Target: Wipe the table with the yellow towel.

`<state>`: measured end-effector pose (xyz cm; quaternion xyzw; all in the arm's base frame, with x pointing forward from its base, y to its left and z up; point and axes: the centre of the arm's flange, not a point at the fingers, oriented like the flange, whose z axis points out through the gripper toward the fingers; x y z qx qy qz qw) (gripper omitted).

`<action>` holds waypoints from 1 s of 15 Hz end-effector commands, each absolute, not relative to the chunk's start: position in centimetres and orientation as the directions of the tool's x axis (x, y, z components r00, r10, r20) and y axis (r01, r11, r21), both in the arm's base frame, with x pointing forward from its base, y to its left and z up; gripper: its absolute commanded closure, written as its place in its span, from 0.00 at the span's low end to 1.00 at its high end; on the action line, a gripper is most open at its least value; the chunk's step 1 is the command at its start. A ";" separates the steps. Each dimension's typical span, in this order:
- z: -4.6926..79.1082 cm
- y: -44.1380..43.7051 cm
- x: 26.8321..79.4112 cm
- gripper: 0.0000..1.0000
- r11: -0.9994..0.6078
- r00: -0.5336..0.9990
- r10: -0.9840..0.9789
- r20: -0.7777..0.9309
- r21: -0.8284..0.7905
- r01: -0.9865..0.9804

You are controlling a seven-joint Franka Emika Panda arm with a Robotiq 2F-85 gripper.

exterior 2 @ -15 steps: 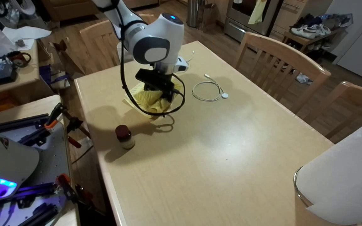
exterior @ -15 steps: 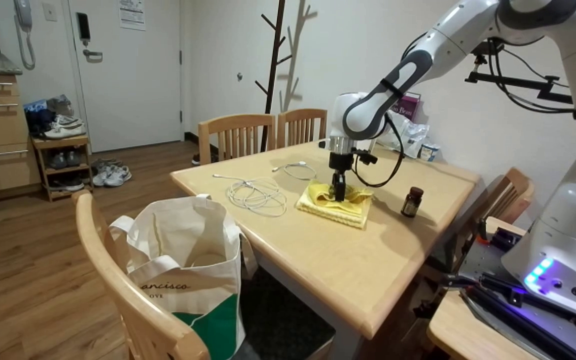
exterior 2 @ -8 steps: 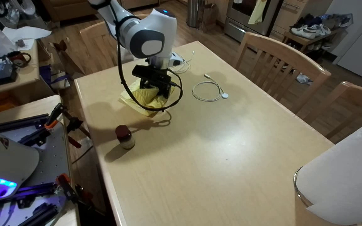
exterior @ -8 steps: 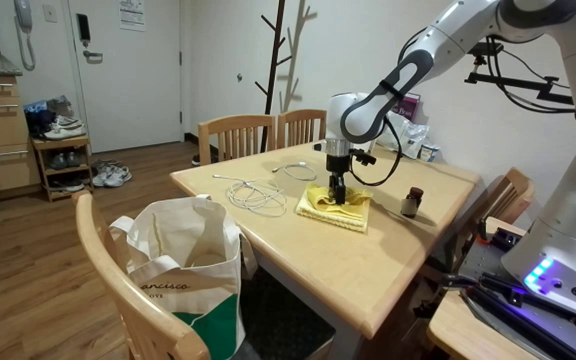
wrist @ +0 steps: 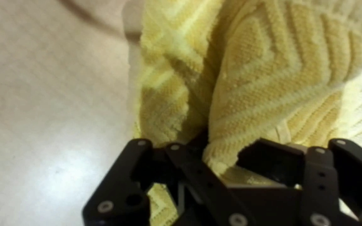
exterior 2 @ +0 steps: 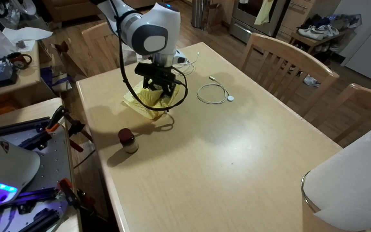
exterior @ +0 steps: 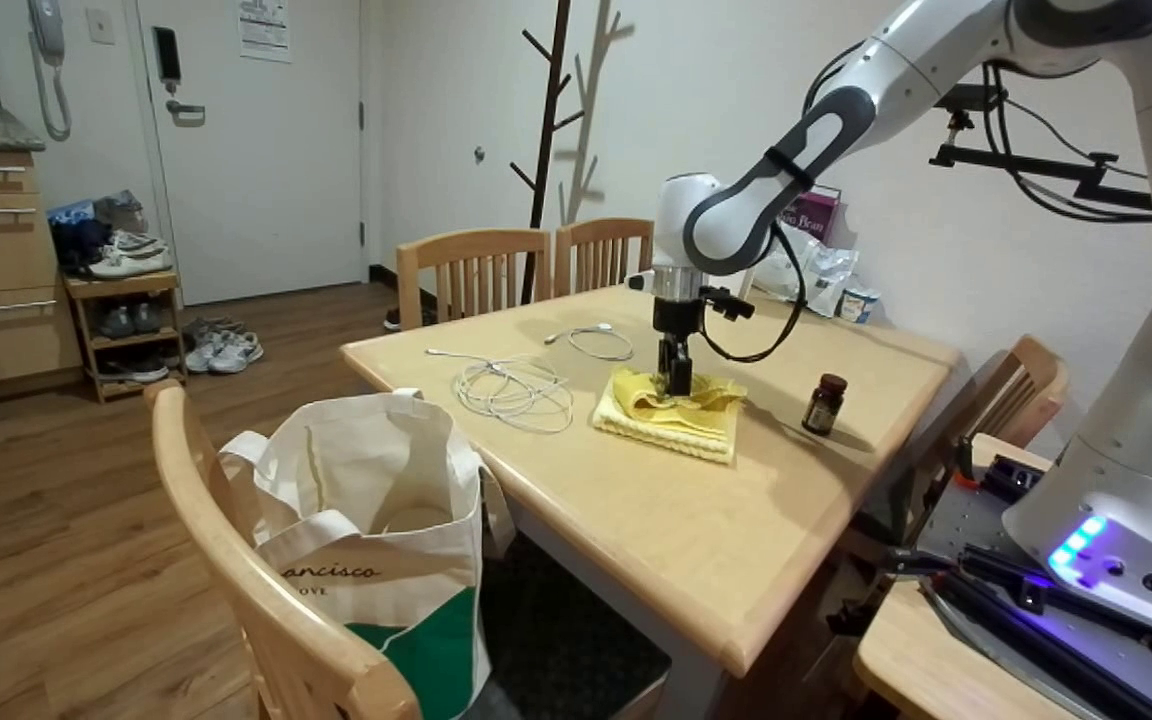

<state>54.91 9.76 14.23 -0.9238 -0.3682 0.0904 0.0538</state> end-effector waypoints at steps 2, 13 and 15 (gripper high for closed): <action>23.5 9.5 53.8 0.45 -0.721 0.719 0.691 -0.076 -0.146 0.677; 35.2 8.5 54.5 0.00 -0.763 0.769 0.640 0.004 -0.115 0.636; 34.4 8.8 54.5 0.00 -0.760 0.765 0.644 -0.008 -0.125 0.638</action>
